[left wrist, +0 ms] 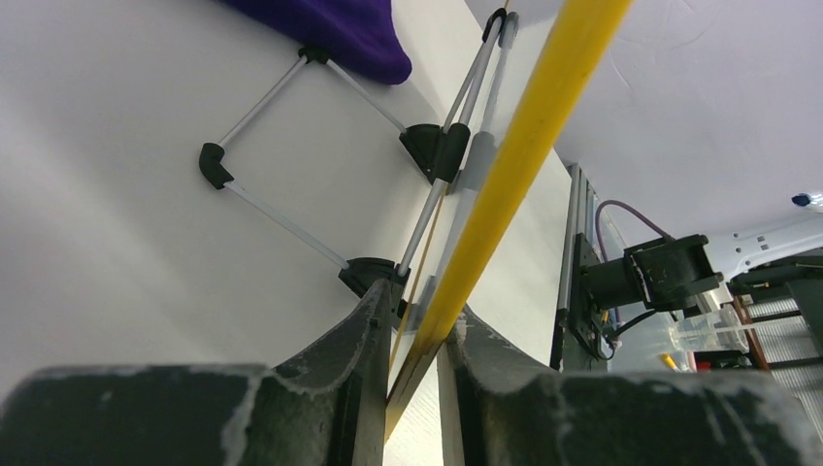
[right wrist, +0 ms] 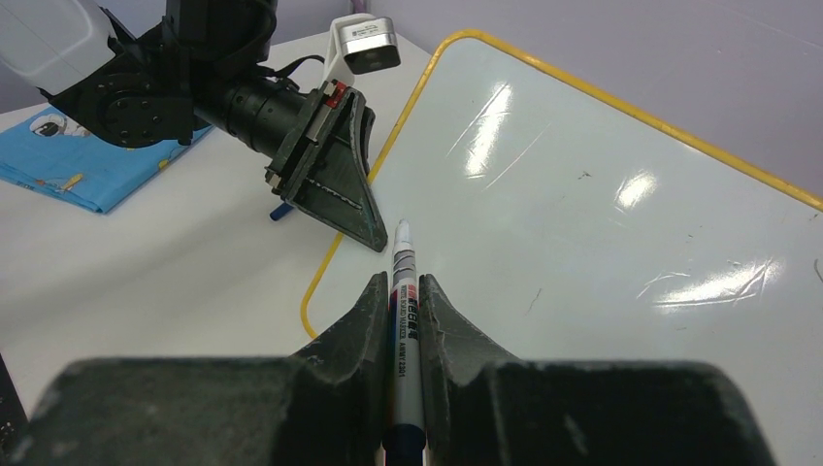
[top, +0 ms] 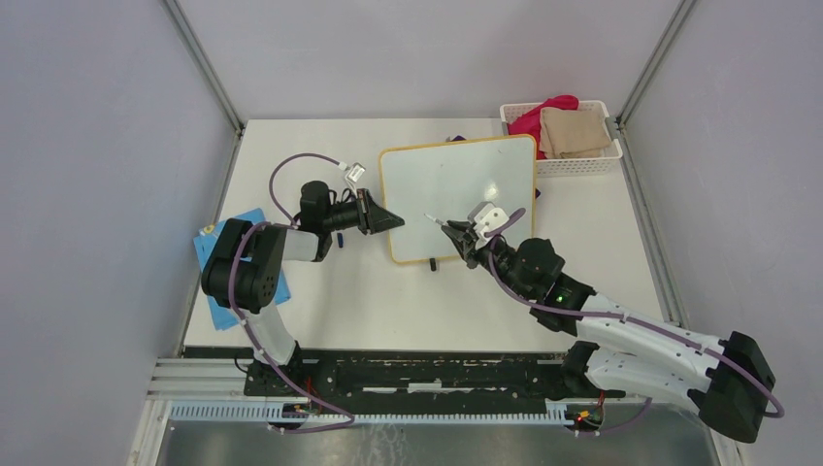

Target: Write a sentence on the whiteboard

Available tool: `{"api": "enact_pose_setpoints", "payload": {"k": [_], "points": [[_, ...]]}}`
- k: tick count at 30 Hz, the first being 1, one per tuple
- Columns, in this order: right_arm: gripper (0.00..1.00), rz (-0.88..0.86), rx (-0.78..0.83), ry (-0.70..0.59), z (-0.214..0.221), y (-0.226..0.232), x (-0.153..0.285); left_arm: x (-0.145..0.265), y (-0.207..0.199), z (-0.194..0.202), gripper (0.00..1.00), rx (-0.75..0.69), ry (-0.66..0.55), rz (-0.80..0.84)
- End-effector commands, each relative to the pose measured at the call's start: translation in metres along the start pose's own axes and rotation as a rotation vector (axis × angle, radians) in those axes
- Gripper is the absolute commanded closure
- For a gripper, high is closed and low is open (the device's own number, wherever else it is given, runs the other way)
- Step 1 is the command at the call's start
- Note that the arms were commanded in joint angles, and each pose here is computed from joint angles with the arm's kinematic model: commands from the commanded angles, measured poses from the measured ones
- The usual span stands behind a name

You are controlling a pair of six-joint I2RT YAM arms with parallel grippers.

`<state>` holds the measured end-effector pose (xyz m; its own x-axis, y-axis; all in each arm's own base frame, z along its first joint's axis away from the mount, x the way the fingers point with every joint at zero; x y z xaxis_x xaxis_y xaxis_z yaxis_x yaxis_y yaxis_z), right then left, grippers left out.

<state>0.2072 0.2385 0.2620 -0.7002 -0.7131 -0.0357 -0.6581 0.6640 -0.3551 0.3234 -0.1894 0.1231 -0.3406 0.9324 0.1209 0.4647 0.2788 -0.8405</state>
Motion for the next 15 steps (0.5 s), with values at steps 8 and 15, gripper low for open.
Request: {"api": "enact_pose_setpoints", "payload": {"k": [8, 15], "points": [[1.00, 0.107, -0.044, -0.068, -0.025, -0.013, -0.015, 0.000, -0.001, -0.002, 0.82, -0.049, -0.004, 0.006], [1.00, 0.184, -0.050, -0.026, -0.028, -0.018, -0.037, 0.001, -0.001, -0.001, 0.90, -0.062, -0.005, 0.003]]}}
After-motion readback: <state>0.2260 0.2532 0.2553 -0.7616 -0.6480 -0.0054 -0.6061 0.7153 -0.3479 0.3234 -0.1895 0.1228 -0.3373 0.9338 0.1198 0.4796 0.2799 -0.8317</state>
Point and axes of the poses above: each gripper's point midway between its finger pads, its own x axis back along the fingers, its own y axis along the line the jaws close on, z = x × y, the point moved 5 cm from there along x, back along the fingers, and after that the axes turned 12 degrees about x, right-handed, at the moved point
